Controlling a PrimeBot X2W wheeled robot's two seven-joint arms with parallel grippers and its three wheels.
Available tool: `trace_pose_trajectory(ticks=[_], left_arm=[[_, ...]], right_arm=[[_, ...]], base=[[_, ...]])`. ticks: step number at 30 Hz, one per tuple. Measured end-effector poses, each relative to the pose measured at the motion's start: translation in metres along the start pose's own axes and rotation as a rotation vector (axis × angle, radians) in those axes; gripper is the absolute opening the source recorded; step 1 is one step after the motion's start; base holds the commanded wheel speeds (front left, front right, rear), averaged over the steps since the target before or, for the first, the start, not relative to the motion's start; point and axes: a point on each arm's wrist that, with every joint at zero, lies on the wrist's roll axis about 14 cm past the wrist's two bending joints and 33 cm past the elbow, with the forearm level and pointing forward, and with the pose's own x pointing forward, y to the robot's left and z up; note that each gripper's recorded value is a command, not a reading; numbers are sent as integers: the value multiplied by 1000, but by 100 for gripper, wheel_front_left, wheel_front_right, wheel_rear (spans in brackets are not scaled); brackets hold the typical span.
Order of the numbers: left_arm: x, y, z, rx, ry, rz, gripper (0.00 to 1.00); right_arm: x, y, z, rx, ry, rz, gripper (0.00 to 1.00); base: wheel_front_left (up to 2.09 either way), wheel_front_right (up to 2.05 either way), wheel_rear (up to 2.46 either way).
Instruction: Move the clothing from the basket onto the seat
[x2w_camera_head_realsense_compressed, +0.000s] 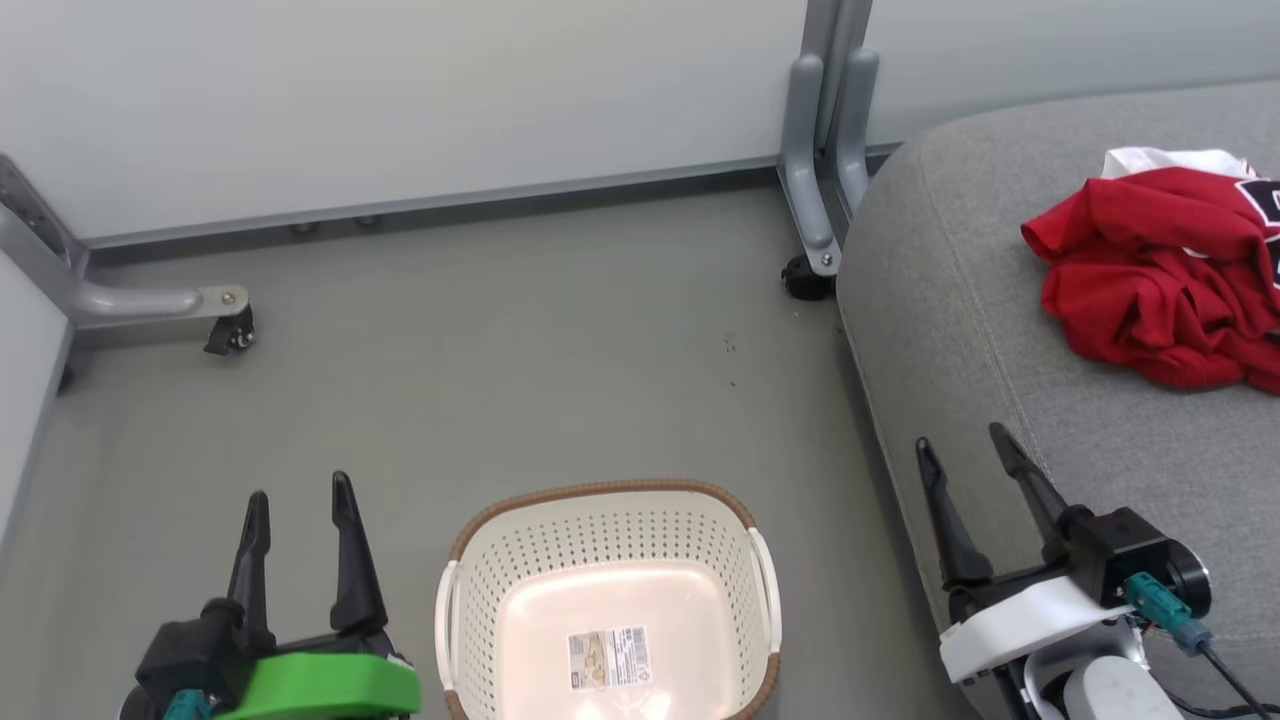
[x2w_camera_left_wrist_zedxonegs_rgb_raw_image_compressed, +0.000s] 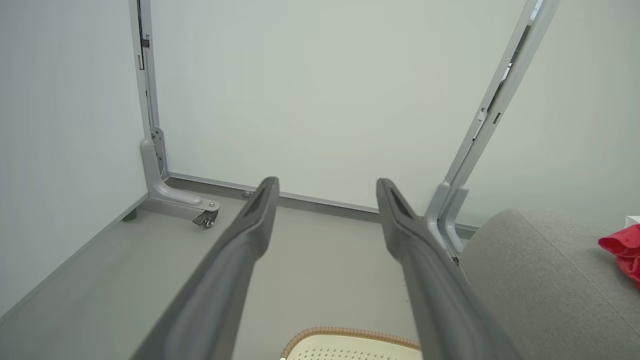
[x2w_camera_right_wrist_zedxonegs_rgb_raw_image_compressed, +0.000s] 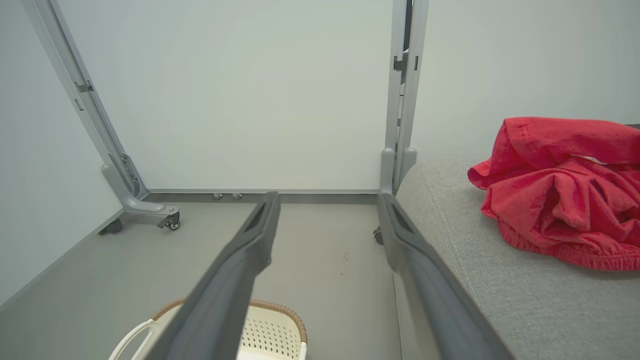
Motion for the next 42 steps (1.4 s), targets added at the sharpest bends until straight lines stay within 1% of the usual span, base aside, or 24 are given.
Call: trace_pose_trajectory(ticks=[5, 8, 12, 24, 42], left_arm=[[-17, -7, 3, 47, -5, -25, 100], [-25, -16, 6, 104, -18, -62, 100], [-37, -17, 4, 102, -10, -56, 100], [-59, -18, -9, 120, 34, -64, 100], [-64, -26, -13, 167, 41, -111, 100]], right_arm=[[-5, 22, 15, -5, -47, 59, 100], [-12, 32, 20, -5, -64, 81, 100], [-24, 40, 19, 1, -61, 94, 100], [-44, 35, 15, -11, -52, 65, 100], [-49, 27, 15, -15, -53, 37, 100]], base=[[0, 0, 0], [0, 0, 0], [0, 0, 0], [0, 0, 0], [0, 0, 0]])
